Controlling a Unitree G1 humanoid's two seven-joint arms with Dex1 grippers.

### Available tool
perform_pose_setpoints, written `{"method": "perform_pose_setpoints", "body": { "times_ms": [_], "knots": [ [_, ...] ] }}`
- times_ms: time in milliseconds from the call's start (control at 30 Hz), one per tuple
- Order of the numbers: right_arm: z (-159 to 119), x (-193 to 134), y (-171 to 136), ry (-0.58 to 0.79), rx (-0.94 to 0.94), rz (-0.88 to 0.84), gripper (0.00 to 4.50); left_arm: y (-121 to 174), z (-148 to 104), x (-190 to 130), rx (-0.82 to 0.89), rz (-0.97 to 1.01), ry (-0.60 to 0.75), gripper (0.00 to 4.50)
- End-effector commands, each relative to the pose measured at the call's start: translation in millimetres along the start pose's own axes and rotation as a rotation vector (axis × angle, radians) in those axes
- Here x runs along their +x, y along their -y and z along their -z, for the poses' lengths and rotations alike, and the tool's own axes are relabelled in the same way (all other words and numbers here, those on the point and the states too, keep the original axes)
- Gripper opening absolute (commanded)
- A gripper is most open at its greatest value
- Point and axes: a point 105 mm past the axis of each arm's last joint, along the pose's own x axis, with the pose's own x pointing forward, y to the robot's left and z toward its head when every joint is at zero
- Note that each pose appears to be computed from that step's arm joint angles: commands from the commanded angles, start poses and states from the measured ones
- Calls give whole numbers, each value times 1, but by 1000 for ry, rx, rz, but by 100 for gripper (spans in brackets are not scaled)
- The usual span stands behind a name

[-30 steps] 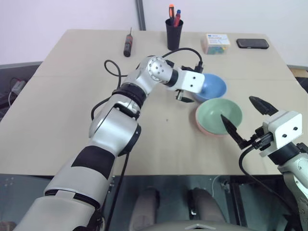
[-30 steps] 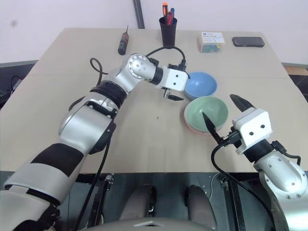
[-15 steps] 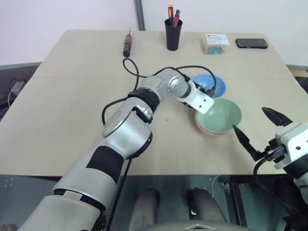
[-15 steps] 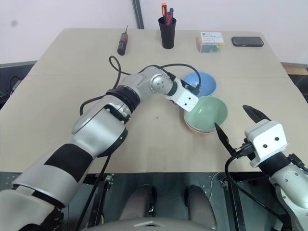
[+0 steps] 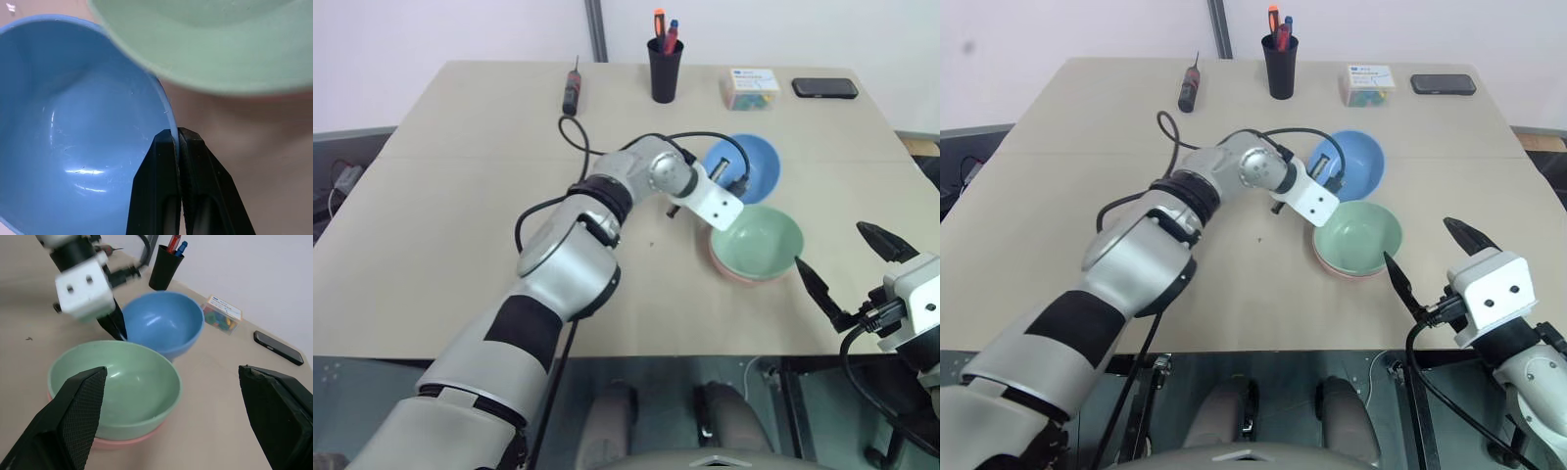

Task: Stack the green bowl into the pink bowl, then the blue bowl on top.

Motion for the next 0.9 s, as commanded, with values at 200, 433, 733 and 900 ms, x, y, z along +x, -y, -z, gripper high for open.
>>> {"method": "perform_pose_setpoints", "body": {
  "times_ms": [200,433,733,900],
  "knots": [
    [-8,-19,7,20,-41,24,450,-35,-48,-74,27,29,398,12],
    [-4,-37,10,-27,-48,9,450,-10,-79,-70,-2,134,565,12],
    [-7,-34,11,-28,-57,-24,450,-7,-84,-64,-95,91,594,349],
    [1,-26,10,-45,13,-87,450,2,-54,-82,-409,-43,568,392]
  ]
}}
